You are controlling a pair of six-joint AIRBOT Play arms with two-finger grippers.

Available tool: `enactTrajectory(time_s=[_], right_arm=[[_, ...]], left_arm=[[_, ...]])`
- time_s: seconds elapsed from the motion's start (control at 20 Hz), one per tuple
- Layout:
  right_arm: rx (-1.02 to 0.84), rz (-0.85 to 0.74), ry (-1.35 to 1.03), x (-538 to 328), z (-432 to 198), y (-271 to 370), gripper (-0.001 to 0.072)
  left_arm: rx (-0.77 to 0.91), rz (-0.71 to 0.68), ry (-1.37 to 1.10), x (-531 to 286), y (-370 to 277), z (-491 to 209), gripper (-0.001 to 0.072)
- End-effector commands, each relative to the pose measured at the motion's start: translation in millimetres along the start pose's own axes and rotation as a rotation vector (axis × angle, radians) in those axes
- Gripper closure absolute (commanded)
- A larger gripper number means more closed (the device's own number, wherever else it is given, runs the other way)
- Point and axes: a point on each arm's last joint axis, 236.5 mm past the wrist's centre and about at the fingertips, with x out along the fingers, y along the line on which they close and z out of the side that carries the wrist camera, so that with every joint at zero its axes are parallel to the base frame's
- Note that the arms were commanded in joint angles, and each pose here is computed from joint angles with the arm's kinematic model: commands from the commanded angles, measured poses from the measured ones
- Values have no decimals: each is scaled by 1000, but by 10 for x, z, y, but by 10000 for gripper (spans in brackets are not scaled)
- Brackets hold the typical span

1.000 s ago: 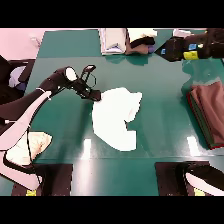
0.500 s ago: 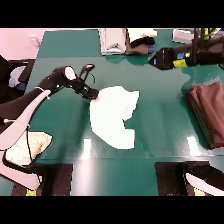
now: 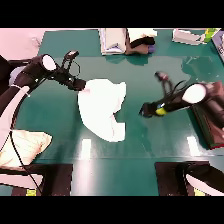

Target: Fold the shirts.

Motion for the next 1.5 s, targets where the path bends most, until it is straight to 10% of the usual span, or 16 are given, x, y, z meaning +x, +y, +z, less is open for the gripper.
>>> enactTrajectory(time_s=[0.0,0.5,0.65,1.2,1.45], right_arm=[[103,88,123,631,-381,219,245],[7,81,224,1328,-444,738,294],[-25,85,184,1294,-338,797,695],[-230,203,-686,-2185,1209,1366,696],[-252,87,-772,-2785,1182,1154,696]], left_arm=[[3,2,16,-45,14,-42,675],[3,-1,29,-67,0,-74,675],[17,5,-46,-277,-50,63,675],[187,-93,-1004,-3682,-1196,522,676],[365,-159,-919,-3441,-1651,361,677]])
